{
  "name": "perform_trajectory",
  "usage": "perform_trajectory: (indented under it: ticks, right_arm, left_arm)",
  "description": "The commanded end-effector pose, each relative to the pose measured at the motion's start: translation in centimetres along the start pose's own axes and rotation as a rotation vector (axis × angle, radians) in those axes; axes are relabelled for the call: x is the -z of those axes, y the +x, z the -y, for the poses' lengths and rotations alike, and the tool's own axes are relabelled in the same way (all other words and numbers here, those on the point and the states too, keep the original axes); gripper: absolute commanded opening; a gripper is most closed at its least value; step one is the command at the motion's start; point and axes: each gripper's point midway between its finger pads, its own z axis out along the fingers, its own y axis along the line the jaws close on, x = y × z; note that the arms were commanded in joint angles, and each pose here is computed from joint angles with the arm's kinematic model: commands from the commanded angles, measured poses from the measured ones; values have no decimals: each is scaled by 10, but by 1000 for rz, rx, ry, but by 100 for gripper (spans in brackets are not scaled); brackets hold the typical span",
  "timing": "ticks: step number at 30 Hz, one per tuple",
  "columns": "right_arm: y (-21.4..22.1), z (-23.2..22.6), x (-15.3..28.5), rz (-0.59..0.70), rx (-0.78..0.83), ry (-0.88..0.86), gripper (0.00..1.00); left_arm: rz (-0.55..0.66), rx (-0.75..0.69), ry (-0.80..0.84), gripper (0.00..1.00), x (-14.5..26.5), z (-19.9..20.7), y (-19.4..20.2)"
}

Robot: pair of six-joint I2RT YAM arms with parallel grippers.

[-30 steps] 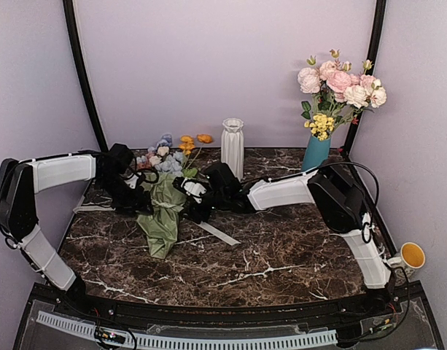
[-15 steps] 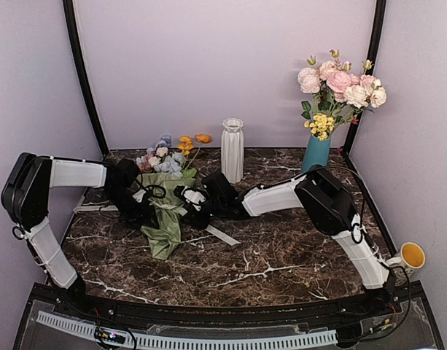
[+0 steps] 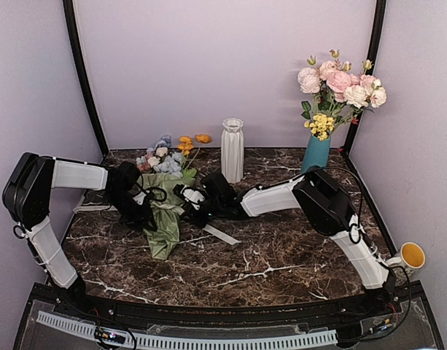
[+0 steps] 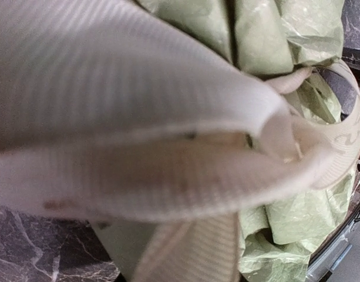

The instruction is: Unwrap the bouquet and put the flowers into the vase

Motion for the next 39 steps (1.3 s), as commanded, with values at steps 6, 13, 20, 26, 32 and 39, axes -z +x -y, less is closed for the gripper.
perform_trajectory:
  ticks: [6, 13, 20, 26, 32, 39]
  right_arm:
    - [4, 1, -14, 24, -54, -15, 0]
    - [-29, 12, 10, 72, -31, 51, 0]
    - [-87, 32, 74, 169, -11, 177, 0]
    - [-115, 29, 126, 222, 20, 227, 0]
    - [-131, 35, 164, 252, 19, 306, 0]
    - [-150, 57, 231, 374, -35, 524, 0]
  left_arm:
    - [-17, -22, -27, 27, -2, -8, 12]
    - [5, -12, -71, 22, -1, -15, 11]
    - [48, -17, -104, 18, 4, -21, 11]
    - [70, -45, -136, 16, 6, -26, 11]
    - [86, -60, -132, 15, 8, -26, 12]
    - [114, -74, -141, 15, 14, -25, 6]
